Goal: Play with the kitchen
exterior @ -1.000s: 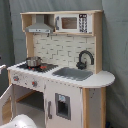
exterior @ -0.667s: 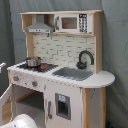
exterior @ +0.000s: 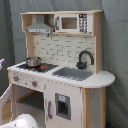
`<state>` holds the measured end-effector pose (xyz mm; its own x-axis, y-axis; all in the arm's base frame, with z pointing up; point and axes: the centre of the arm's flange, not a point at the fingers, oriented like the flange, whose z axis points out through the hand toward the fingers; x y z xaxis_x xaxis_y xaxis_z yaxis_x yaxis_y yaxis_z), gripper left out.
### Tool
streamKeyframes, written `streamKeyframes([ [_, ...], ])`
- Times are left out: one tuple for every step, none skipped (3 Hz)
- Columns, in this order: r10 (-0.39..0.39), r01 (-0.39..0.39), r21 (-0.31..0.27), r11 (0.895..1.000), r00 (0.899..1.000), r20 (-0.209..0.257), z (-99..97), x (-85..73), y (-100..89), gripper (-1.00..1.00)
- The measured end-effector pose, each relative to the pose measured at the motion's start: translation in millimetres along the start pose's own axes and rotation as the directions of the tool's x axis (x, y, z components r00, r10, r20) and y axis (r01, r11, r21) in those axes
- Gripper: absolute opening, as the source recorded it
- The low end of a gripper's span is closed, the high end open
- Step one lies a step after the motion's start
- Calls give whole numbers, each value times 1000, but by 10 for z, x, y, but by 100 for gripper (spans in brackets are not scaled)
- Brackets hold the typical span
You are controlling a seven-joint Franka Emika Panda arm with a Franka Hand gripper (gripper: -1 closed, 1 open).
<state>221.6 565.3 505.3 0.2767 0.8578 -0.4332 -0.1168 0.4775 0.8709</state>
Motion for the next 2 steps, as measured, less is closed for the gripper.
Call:
streamKeyframes([
  [-2,-2,-41,999,997,-83,-32,196,-7,100],
  [105,-101,66,993,992,-69,82,191,-114,100],
])
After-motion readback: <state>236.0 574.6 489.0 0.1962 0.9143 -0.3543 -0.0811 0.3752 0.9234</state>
